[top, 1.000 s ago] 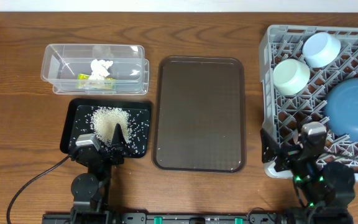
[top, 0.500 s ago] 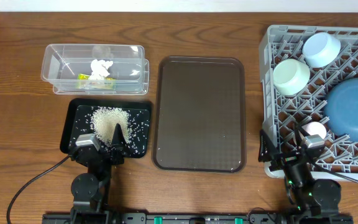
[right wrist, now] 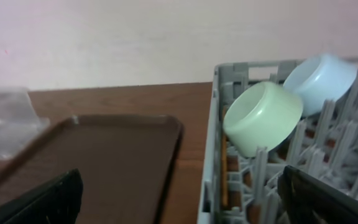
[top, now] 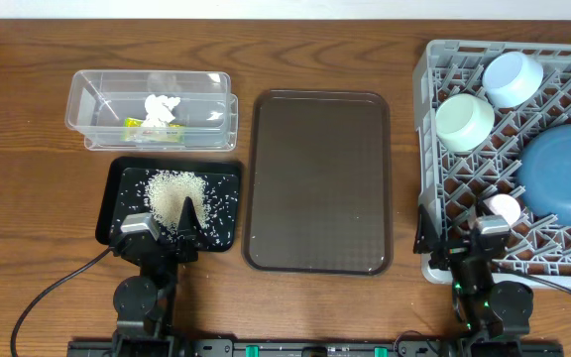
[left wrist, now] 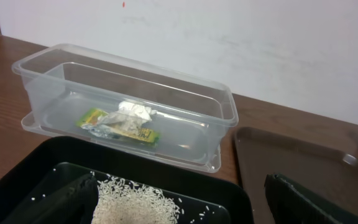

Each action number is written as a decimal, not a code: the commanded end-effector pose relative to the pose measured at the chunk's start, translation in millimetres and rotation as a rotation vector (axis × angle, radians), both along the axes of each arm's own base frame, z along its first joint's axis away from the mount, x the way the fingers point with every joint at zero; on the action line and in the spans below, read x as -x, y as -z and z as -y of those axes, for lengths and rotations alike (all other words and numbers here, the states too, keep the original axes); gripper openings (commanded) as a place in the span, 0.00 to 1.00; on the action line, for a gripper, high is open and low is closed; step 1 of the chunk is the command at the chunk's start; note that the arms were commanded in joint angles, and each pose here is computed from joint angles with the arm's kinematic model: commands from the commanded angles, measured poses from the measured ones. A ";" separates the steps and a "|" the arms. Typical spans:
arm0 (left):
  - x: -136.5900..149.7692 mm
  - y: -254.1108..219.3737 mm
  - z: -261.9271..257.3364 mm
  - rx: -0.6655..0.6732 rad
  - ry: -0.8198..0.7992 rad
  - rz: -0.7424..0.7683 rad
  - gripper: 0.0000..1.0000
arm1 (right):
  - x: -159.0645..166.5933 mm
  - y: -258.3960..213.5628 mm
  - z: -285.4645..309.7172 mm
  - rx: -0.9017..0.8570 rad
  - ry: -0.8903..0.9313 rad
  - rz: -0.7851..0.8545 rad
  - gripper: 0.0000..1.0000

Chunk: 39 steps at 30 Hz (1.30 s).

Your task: Sort waste into correct bins and load items into the dishwasher rack

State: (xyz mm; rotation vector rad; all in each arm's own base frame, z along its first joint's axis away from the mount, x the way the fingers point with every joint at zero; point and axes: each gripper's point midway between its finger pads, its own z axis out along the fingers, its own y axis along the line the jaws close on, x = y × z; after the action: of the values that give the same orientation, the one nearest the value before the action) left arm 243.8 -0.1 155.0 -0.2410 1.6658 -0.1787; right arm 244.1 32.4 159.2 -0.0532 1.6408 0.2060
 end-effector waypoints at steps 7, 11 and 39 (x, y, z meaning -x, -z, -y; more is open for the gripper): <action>0.1 18.1 -2.6 -0.021 -0.011 -0.045 0.88 | -1.7 2.3 20.0 0.105 0.094 0.005 0.99; 0.1 18.1 -2.6 -0.021 -0.011 -0.045 0.88 | -1.8 2.2 21.8 0.088 0.102 0.003 0.99; 0.1 18.1 -2.6 -0.021 -0.011 -0.045 0.88 | -1.8 1.7 20.8 0.140 0.093 0.012 0.99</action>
State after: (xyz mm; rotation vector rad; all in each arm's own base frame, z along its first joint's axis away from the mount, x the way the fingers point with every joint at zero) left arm 243.8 -0.1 155.0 -0.2410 1.6658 -0.1787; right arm 245.9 15.3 158.2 -0.0834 1.6399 0.0485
